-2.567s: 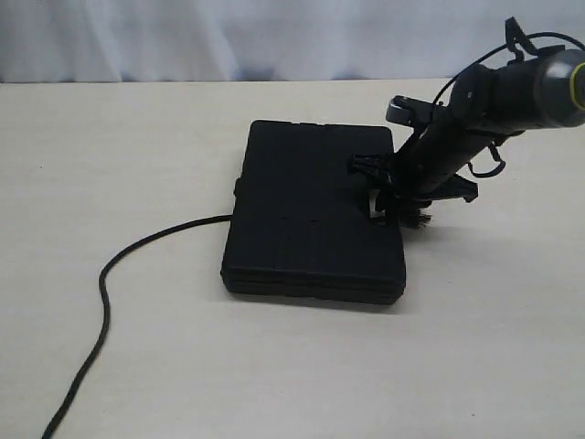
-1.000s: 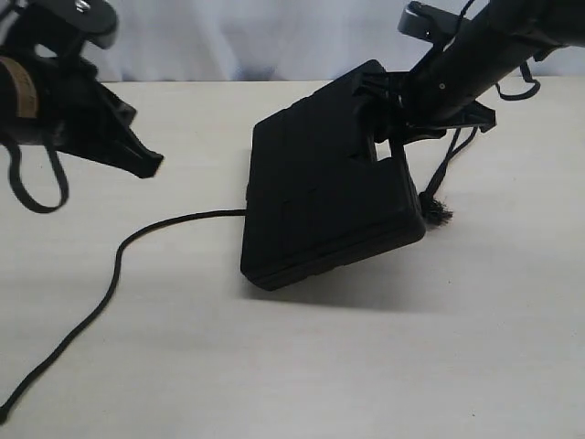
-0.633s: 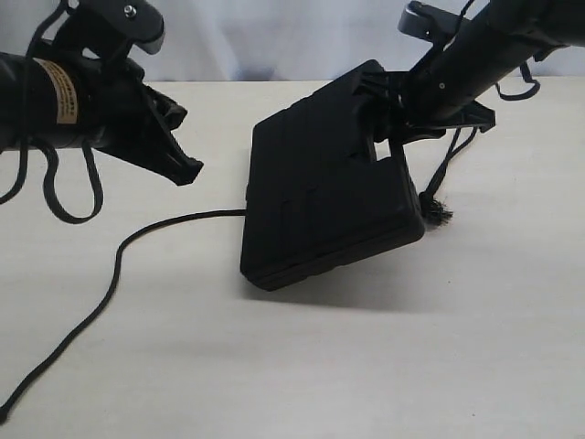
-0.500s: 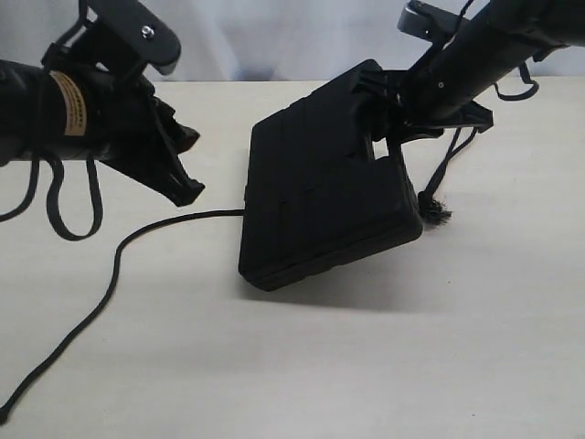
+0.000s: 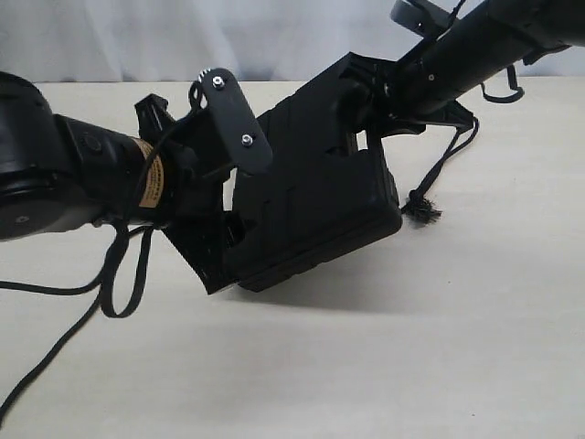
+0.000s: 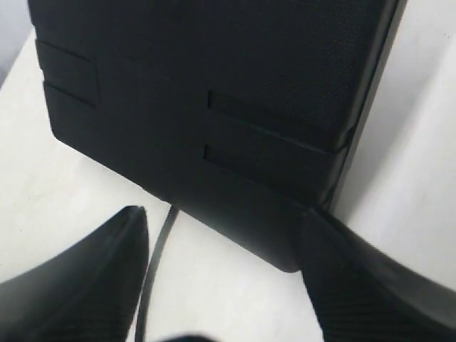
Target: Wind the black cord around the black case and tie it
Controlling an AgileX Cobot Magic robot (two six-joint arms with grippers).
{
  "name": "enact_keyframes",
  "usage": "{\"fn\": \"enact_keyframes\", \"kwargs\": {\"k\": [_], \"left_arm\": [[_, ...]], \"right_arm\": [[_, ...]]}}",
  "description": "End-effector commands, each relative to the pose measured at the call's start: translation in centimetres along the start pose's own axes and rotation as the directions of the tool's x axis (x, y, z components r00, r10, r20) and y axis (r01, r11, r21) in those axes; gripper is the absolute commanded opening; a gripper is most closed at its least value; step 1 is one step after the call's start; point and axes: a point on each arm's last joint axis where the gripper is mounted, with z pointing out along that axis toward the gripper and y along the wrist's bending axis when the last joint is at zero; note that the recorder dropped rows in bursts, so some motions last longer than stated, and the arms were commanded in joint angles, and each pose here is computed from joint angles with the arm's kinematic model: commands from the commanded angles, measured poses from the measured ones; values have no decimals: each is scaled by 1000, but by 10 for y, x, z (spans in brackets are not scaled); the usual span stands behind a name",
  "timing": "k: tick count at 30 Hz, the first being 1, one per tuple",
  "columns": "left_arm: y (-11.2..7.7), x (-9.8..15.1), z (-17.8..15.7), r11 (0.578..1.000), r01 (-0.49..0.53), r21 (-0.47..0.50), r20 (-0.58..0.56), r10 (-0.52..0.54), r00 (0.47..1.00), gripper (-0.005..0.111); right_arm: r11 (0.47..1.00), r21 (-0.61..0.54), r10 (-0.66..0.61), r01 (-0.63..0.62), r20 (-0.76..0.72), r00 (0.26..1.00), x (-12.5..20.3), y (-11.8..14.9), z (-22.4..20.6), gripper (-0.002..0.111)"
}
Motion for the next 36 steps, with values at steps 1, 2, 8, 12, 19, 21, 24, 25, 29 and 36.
{"fn": "enact_keyframes", "kwargs": {"k": [1,2,8,12,19,21,24,25,29,36], "left_arm": [[-5,0,10,1000,-4,22,-20,5,1000,59],[-5,0,11,1000,-5,23,-22,5,1000,59],[-5,0,11,1000,-5,23,-20,5,1000,60],[-5,0,11,1000,-8,23,-26,8,1000,75],[-7,-1,11,998,49,42,-16,-49,999,96],[-7,-1,11,998,49,42,-16,-49,999,96],[-7,-1,11,998,47,41,-16,-47,999,96],[-8,-1,11,998,45,43,-18,-45,999,96],[-11,1,21,998,41,56,-34,-39,999,96],[-18,6,40,996,44,83,-74,-38,997,96]], "right_arm": [[998,-54,21,-17,63,998,-6,10,-13,4],[998,-54,21,-17,63,998,-6,10,-13,4],[999,-50,13,-10,63,998,-6,10,-13,4],[999,-50,13,-10,63,998,-6,10,-13,4],[999,-50,13,-10,63,998,-6,10,-13,4],[999,-50,13,-10,63,998,-6,10,-13,4],[999,-50,13,-10,63,998,-6,10,-13,4],[999,-50,13,-10,63,998,-6,10,-13,4],[999,-50,13,-10,63,998,-6,10,-13,4],[999,-51,14,-10,77,997,-8,10,-13,4]]}}
